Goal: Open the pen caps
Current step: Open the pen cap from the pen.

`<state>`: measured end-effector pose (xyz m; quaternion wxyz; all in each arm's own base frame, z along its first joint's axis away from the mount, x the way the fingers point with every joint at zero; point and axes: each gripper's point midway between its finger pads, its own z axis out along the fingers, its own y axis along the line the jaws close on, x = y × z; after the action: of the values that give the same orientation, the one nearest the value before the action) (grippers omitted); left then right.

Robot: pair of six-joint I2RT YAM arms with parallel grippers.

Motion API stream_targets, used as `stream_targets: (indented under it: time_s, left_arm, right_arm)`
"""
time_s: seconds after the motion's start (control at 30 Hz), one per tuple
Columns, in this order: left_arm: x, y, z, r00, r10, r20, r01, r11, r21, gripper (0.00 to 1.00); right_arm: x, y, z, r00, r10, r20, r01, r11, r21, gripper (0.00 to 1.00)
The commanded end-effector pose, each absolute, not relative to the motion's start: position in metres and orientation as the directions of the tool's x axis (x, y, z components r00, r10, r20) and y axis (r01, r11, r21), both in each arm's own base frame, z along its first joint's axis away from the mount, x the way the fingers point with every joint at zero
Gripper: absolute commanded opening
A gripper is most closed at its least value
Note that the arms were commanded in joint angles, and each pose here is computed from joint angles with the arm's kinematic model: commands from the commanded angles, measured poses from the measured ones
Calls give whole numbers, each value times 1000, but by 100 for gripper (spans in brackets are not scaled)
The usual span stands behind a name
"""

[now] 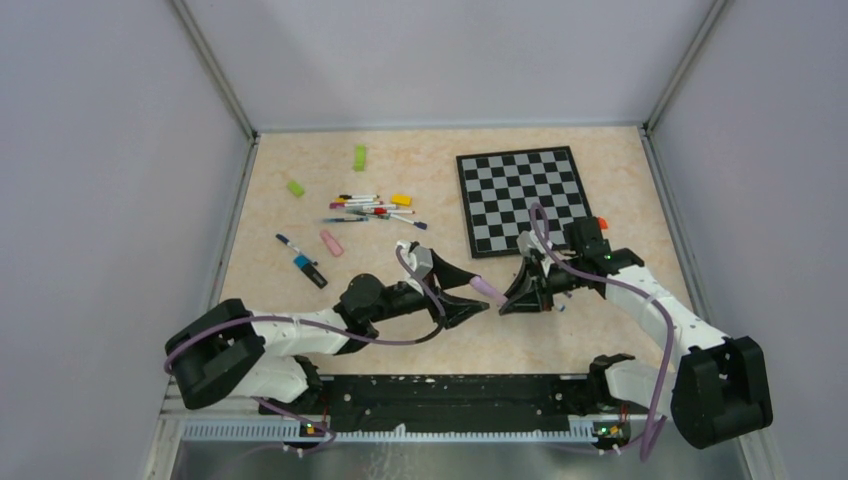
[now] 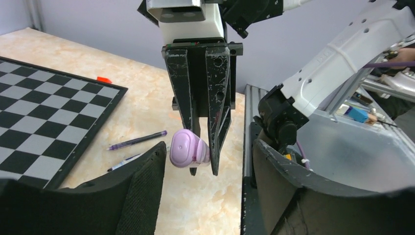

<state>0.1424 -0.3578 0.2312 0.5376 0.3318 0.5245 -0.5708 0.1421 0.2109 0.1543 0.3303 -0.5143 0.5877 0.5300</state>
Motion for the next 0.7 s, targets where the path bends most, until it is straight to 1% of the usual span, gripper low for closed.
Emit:
stream_targets:
  time_s: [0.0, 0.07, 0.1, 0.17, 0.3, 0.33, 0.43, 0.5, 0.57, 0.6, 0.63, 0.67]
  left_arm:
    - [133, -363, 264, -211, -359, -909, 971, 27, -236, 67]
    - [131, -363, 266, -221, -372, -901, 970, 7, -241, 61]
    - [130, -364, 264, -229, -370, -900, 969, 1, -247, 55]
    - [130, -365, 263, -238, -371, -898, 968, -10, -252, 49]
    - [130, -369, 261, -249, -362, -899, 966, -20, -259, 32]
    - [130, -370, 261, -248, -360, -899, 966, -24, -257, 21]
    - [130, -370, 262, -246, -356, -902, 967, -27, -254, 0]
    - [130, -369, 262, -244, -358, -901, 967, -20, -253, 0]
    - [130, -367, 262, -243, -357, -902, 967, -16, -254, 0]
    - [130, -368, 260, -247, -351, -903, 966, -16, -258, 0]
    - [129, -369, 259, -249, -346, -905, 966, -21, -258, 0]
    - [128, -370, 258, -253, -340, -906, 966, -32, -258, 0]
  right_arm:
    - [138, 215, 160, -188, -226, -956, -965, -139, 223, 0]
    - [137, 215, 160, -190, -228, -955, -964, -143, 226, 0]
    - [137, 216, 159, -191, -228, -955, -963, -144, 227, 0]
    - [137, 216, 160, -193, -228, -954, -962, -145, 229, 0]
    - [136, 216, 161, -191, -227, -955, -963, -147, 228, 0]
    - [136, 216, 160, -192, -228, -955, -963, -146, 228, 0]
    - [136, 216, 159, -196, -231, -953, -961, -146, 233, 0]
    - [138, 216, 159, -198, -232, -952, -962, -140, 234, 2]
    - [139, 218, 163, -208, -222, -953, -961, -136, 241, 17]
    - [138, 218, 166, -214, -212, -953, -959, -140, 246, 26]
    - [136, 219, 171, -218, -197, -956, -956, -152, 250, 39]
    - [135, 220, 175, -225, -184, -957, -954, -160, 255, 46]
